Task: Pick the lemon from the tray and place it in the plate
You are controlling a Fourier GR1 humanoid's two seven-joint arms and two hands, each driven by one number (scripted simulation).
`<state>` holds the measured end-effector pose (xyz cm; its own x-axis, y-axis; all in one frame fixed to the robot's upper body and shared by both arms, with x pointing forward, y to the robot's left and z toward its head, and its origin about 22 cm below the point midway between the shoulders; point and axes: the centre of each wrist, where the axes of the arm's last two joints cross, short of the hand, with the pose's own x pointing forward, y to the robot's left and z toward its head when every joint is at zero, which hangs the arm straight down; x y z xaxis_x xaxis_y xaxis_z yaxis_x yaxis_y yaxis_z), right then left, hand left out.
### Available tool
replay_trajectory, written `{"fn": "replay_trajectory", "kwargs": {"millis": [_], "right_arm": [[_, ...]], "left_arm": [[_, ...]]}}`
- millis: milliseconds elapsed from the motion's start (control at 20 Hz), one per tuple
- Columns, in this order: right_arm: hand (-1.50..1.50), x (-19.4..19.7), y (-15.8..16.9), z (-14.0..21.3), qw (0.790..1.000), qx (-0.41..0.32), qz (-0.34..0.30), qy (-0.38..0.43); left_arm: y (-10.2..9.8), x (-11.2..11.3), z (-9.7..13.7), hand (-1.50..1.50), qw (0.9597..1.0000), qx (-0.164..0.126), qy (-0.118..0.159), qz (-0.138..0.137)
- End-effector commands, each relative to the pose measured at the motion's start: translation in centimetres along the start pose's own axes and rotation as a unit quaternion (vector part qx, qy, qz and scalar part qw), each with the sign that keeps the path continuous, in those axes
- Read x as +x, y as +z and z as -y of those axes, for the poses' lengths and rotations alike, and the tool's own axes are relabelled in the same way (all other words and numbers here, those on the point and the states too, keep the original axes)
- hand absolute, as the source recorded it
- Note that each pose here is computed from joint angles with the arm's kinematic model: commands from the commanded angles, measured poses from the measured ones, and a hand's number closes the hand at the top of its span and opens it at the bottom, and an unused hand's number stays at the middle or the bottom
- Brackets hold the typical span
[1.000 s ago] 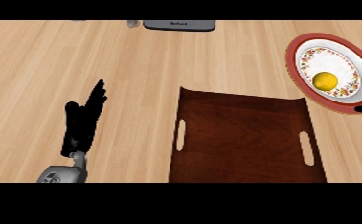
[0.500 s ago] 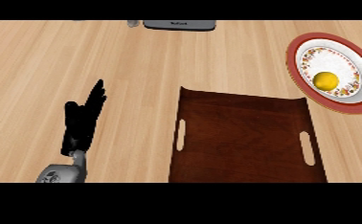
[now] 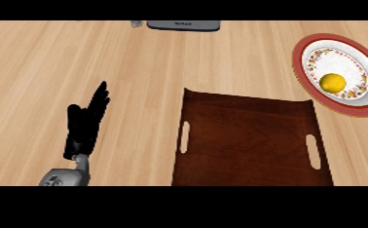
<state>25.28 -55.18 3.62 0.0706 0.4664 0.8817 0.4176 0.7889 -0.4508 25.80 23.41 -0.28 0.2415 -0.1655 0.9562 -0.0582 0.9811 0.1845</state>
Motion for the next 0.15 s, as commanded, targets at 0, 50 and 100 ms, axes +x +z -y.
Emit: {"fn": "replay_trajectory", "kwargs": {"millis": [0,50,100], "right_arm": [[-1.50,-0.38,0.53,0.56,1.000,-0.006,-0.003,0.009],[-1.50,0.50,-0.25,0.86,1.000,-0.007,-0.007,0.016],[-1.50,-0.15,0.29,0.52,1.000,-0.015,-0.006,0.022]], "left_arm": [[-0.19,0.10,0.40,0.00,1.0000,0.000,-0.004,-0.002],[-0.30,0.05,0.53,0.00,1.0000,0.002,0.002,0.001],[-0.39,-0.37,0.06,0.00,1.0000,-0.002,0.003,-0.003]]}}
